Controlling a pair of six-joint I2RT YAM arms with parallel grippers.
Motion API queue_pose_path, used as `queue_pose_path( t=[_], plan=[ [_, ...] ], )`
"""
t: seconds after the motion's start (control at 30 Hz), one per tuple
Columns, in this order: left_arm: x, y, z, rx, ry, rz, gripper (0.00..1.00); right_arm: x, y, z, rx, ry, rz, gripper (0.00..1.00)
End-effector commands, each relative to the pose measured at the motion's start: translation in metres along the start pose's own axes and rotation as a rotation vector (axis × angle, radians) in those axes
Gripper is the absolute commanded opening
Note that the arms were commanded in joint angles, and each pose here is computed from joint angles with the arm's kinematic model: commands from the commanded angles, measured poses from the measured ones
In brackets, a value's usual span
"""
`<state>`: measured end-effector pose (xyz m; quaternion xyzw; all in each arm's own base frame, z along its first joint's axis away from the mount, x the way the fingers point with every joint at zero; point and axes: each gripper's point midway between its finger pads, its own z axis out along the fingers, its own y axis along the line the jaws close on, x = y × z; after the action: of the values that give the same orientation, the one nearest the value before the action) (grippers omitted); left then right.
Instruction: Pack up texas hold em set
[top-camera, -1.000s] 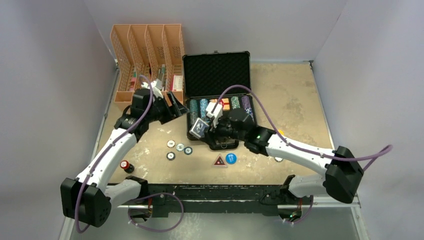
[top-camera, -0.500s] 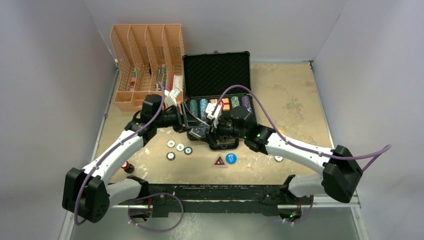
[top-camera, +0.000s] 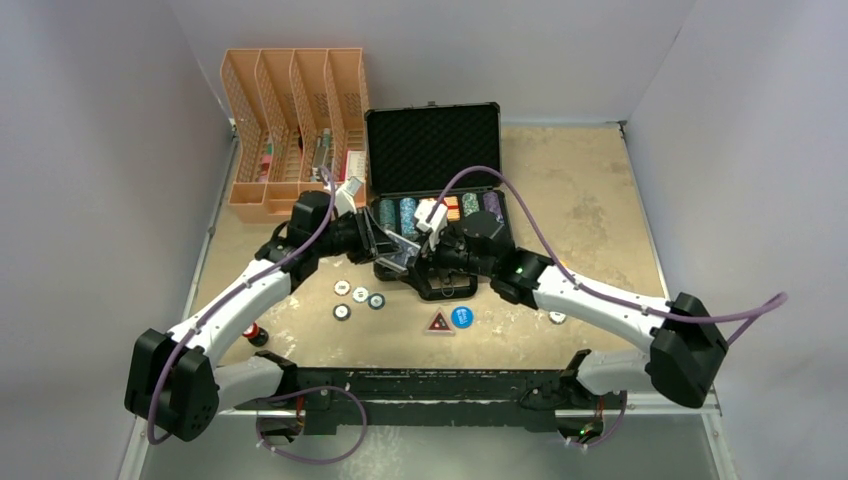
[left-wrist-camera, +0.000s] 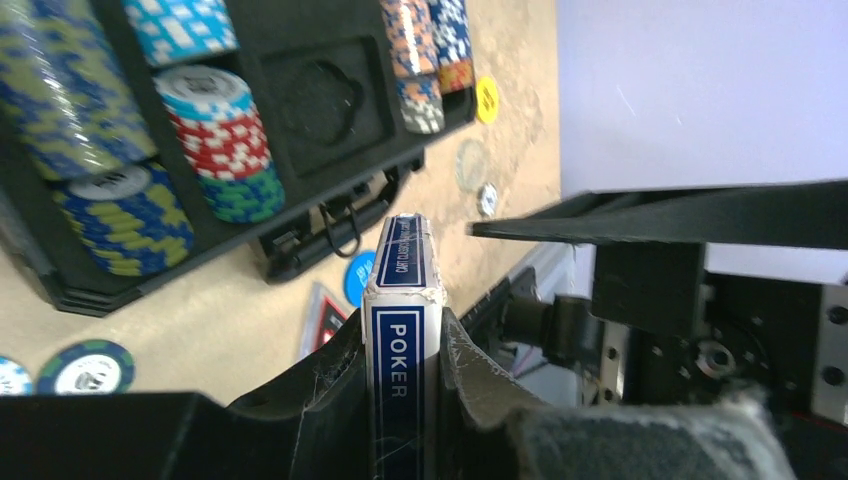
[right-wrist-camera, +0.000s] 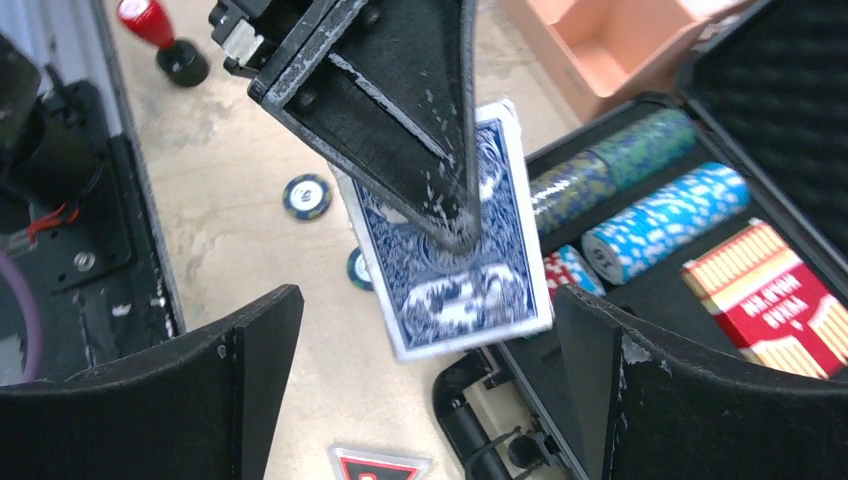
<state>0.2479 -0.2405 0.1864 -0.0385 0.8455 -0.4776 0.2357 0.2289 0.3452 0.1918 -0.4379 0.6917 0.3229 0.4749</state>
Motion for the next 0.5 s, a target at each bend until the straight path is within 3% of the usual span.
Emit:
queue_pose_path(
  t=[0.0,0.17,0.47],
  plan=[
    [-0.053,-0.013,0.000,-0.034,-0.215,0.051,0.00,-0.042,-0.032,-0.024,0.197,-0.164,0.106,0.98],
    [-0.066,-0.014,0.028,-0.054,-0.285,-0.004,0.00,-0.031,-0.089,-0.043,0.371,-0.193,0.411,0.92],
    [-0.063,-0.029,0.091,-0.078,-0.348,-0.047,0.00,0.016,-0.140,-0.085,0.624,-0.232,0.899,0.79]
  ],
)
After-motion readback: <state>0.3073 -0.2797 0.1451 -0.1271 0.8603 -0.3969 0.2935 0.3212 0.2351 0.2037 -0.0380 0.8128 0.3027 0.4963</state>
